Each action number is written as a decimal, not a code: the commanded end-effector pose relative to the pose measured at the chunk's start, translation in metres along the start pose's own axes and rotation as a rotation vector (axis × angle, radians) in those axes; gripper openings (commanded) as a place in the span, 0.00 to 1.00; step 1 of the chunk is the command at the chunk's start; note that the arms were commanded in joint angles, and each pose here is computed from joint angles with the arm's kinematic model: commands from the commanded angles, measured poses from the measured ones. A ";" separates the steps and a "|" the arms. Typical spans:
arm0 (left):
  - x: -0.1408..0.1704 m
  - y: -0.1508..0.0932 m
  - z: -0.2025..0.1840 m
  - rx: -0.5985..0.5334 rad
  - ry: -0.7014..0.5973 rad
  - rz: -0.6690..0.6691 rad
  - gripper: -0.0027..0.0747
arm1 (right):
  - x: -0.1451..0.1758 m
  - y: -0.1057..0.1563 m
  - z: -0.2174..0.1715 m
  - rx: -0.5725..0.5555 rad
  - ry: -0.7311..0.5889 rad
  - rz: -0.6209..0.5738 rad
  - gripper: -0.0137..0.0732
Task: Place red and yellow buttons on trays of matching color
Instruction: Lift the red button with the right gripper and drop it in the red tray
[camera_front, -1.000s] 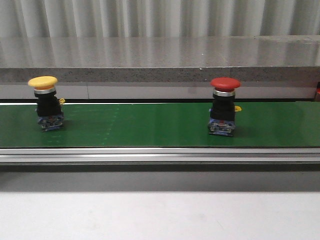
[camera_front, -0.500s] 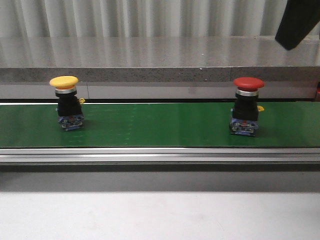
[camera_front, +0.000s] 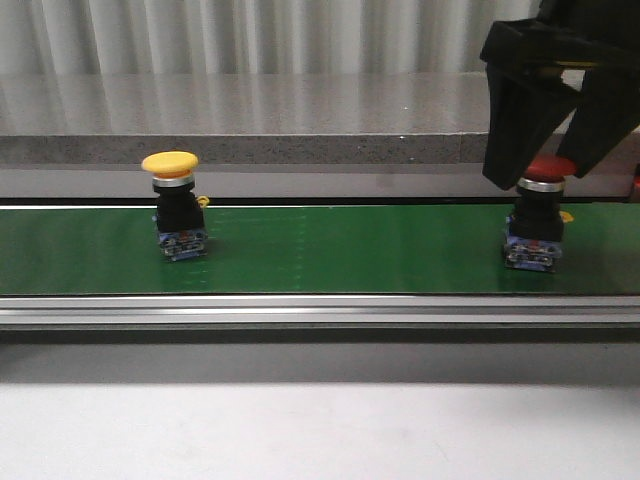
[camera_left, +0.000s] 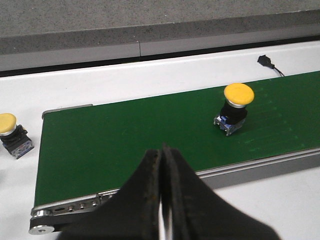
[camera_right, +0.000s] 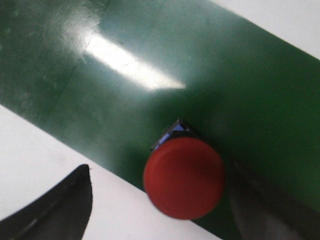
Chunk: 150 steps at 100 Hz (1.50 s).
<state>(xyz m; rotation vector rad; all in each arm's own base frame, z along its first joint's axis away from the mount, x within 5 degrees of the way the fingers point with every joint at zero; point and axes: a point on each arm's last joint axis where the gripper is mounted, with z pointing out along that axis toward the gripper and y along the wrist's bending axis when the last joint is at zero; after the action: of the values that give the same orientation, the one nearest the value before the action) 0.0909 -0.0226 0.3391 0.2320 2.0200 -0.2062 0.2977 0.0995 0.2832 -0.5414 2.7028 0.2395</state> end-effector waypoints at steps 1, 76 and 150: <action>-0.013 -0.001 -0.004 0.003 -0.082 -0.009 0.01 | -0.010 -0.007 -0.014 0.022 -0.087 -0.001 0.76; -0.013 -0.001 -0.004 0.003 -0.082 -0.009 0.01 | -0.006 -0.063 -0.049 0.133 -0.261 0.237 0.38; -0.013 -0.001 -0.004 0.003 -0.082 -0.009 0.01 | 0.007 -0.218 -0.089 0.323 -0.364 0.805 0.38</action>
<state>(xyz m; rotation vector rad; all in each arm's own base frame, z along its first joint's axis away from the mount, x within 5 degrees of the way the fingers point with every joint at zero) 0.0909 -0.0226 0.3391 0.2320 2.0200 -0.2062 0.3440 -0.1117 0.3281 0.5956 2.4664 0.0890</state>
